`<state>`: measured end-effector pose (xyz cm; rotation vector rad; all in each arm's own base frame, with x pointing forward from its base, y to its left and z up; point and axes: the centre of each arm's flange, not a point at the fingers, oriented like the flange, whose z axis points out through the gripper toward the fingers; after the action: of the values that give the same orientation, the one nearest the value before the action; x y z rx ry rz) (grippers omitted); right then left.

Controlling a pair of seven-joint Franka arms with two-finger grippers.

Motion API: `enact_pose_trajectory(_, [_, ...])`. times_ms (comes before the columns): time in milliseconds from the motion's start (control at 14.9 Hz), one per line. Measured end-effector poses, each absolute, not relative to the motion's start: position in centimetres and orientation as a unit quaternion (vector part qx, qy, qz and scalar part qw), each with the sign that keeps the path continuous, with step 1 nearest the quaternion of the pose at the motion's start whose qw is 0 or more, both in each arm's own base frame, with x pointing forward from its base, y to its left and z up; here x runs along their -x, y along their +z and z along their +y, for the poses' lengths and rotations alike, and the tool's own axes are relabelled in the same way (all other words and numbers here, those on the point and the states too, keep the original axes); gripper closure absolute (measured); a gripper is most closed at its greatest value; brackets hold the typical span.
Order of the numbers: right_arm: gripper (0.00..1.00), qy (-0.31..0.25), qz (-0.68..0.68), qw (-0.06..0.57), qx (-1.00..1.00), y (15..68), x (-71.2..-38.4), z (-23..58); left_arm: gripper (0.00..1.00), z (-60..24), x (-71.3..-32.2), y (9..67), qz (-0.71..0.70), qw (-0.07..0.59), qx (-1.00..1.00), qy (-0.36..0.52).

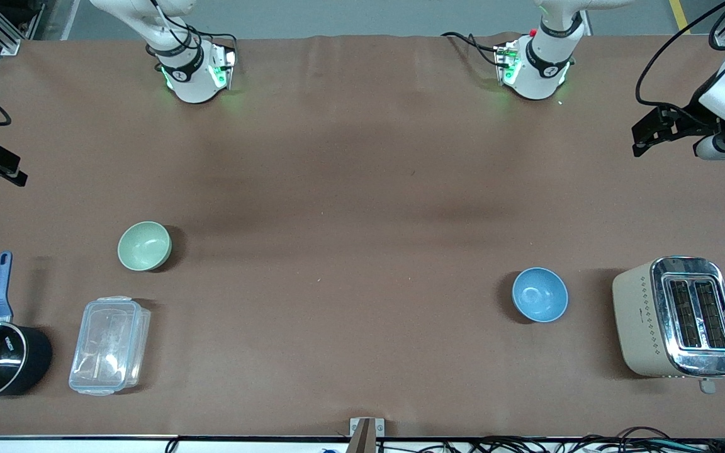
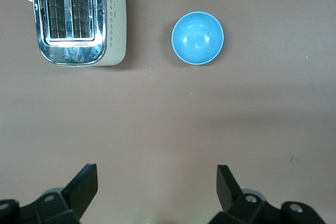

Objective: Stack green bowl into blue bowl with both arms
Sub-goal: 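Reach the right gripper to the green bowl while the left gripper reaches the blue bowl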

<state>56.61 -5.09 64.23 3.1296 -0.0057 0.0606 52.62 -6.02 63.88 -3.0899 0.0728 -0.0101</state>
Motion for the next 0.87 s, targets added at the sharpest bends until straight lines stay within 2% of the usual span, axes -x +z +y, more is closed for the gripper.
enact_pose_trajectory(201, [0.00,0.017,-0.001,0.005,-1.000,64.2,-56.6,-5.0,0.00,-6.0,-52.8,63.9,0.023,0.025,0.999,-0.005])
enact_pose_trajectory(403, [0.00,0.016,-0.002,0.005,-1.000,64.1,-56.5,-5.0,0.00,-5.8,-55.1,62.3,0.022,0.022,1.000,0.004])
enact_pose_trajectory(672, [0.00,0.002,-0.004,0.004,-1.000,62.9,-56.5,-5.2,0.00,-5.6,-60.9,54.5,0.021,0.013,1.000,0.013])
enact_pose_trajectory(873, [0.00,-0.013,-0.007,0.003,-1.000,58.0,-57.0,-5.7,0.00,-5.1,-64.4,47.6,0.017,0.007,1.000,0.022])
